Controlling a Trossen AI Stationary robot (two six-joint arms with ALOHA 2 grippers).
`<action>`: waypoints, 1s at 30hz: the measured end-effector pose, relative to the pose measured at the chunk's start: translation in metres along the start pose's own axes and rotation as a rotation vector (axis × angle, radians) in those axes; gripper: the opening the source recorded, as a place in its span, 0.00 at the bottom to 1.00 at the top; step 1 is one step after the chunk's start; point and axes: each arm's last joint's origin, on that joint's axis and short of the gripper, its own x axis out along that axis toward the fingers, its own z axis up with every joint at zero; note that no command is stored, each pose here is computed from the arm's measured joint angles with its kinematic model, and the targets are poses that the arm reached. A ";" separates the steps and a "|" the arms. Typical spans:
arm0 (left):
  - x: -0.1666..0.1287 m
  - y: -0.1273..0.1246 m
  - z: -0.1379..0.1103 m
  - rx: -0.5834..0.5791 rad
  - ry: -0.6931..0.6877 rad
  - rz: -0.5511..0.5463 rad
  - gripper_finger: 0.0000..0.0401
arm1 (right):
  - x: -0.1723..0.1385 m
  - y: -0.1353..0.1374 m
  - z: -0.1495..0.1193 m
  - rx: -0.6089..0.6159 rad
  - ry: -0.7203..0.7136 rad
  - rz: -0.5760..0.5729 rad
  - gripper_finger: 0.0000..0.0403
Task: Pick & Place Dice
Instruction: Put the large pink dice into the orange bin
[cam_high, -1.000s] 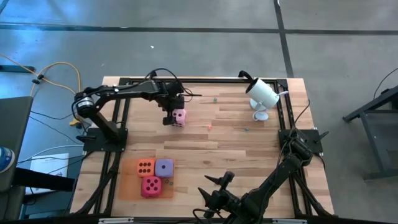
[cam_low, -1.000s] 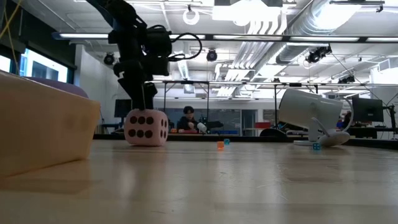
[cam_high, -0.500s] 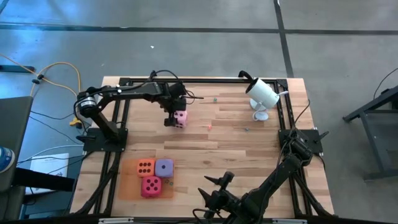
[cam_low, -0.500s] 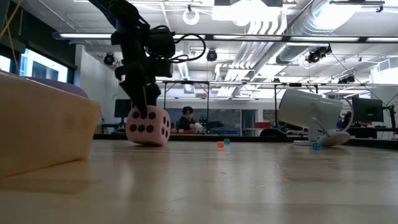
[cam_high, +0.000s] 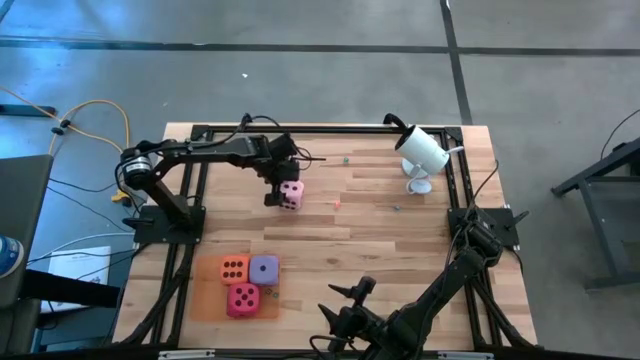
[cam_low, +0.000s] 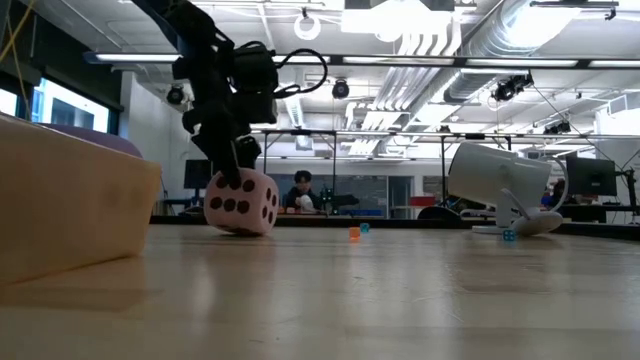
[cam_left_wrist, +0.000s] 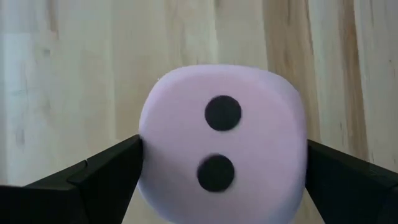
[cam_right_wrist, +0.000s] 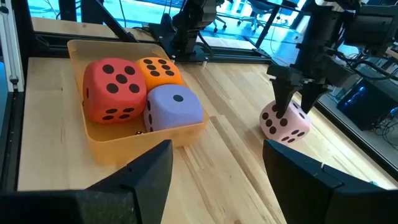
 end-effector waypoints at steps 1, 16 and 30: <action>0.001 0.000 -0.002 -0.001 0.007 -0.004 0.97 | 0.000 0.000 0.000 0.000 0.000 0.000 0.59; 0.018 0.001 -0.006 0.060 0.053 -0.049 0.94 | 0.000 0.000 0.000 0.002 -0.002 0.002 0.59; -0.018 -0.015 -0.010 0.103 0.021 0.037 0.91 | 0.001 -0.001 0.000 -0.014 -0.001 -0.007 0.59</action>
